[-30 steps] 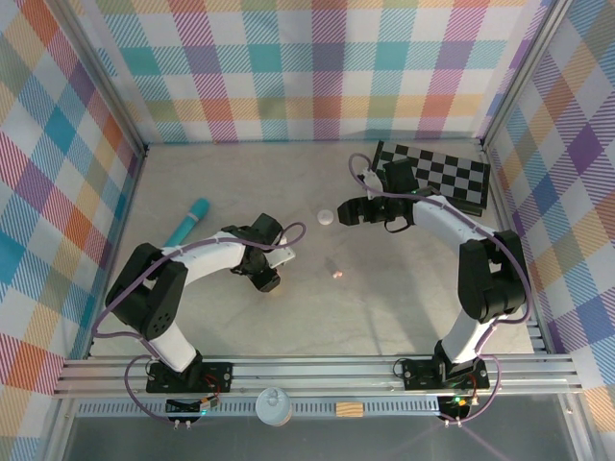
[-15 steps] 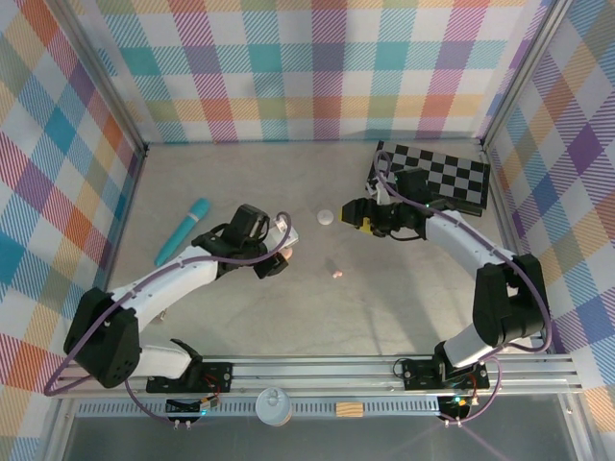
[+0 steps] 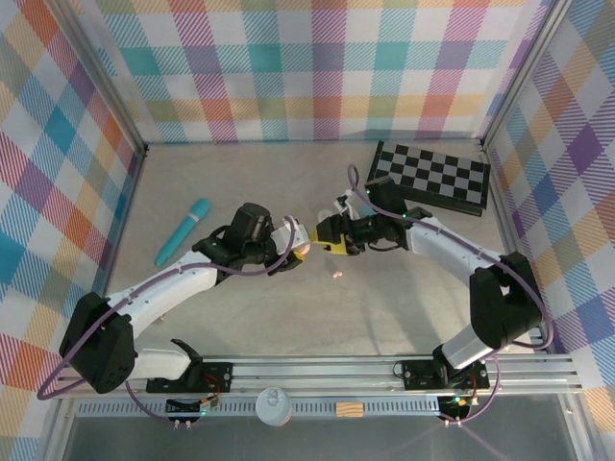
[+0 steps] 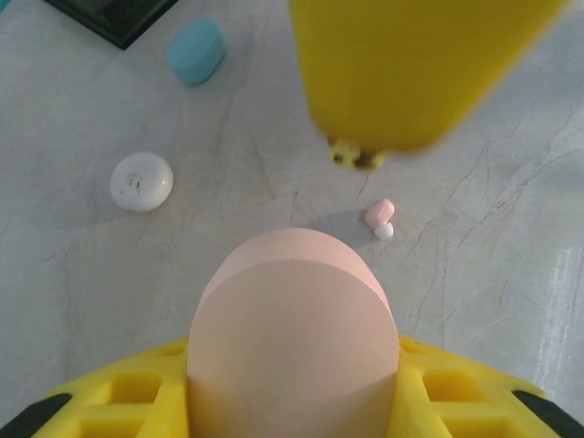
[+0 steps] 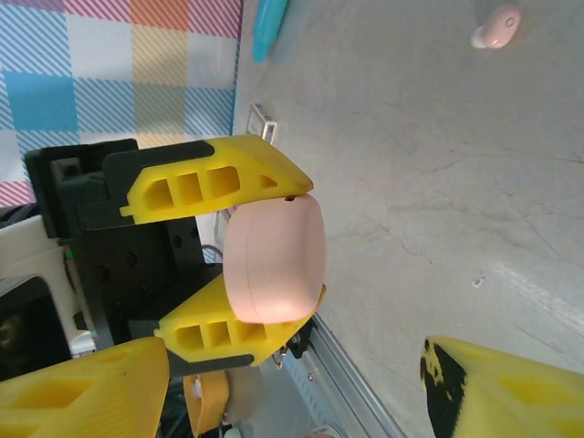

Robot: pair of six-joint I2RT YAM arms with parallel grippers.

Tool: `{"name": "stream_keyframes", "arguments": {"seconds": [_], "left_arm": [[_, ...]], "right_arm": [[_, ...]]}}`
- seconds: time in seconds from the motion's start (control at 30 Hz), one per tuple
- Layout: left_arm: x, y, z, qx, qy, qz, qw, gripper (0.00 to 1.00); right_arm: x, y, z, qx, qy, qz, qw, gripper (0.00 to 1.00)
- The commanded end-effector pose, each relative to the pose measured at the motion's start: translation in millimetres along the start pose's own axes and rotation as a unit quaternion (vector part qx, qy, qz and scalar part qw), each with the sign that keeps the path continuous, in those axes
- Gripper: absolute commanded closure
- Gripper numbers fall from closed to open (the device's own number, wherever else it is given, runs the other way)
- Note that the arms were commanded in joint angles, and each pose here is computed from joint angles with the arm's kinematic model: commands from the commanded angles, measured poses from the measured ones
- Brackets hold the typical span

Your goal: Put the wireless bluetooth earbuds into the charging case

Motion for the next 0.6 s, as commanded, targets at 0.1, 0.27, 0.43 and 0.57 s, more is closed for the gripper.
{"name": "stream_keyframes", "arguments": {"seconds": [0.1, 0.27, 0.43, 0.57], "left_arm": [[4, 7, -8, -0.022, -0.016, -0.027, 0.999, 0.60], [7, 8, -11, -0.025, -0.022, -0.032, 0.999, 0.60], [9, 10, -14, -0.024, -0.034, -0.045, 0.998, 0.59], [11, 12, -14, -0.019, -0.038, -0.054, 0.998, 0.59]], "right_arm": [[-18, 0, 4, -0.001, 0.020, 0.029, 0.999, 0.35], [-25, 3, 2, -0.009, 0.023, 0.037, 0.999, 0.47], [-30, 3, 3, -0.007, 0.031, 0.046, 0.998, 0.54], [-32, 4, 4, -0.006, 0.032, 0.046, 0.998, 0.61]]}}
Point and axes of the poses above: each hand's point on the last joint's axis, 136 mm out from that joint toward the fingers, its own x axis back along the fingers, its own z axis along the line the jaws close on, y = z × x, the point moved 8 cm from there along x, back along the fingers, and after that the axes turned 2 degrees about -x, right-handed, at the moved point
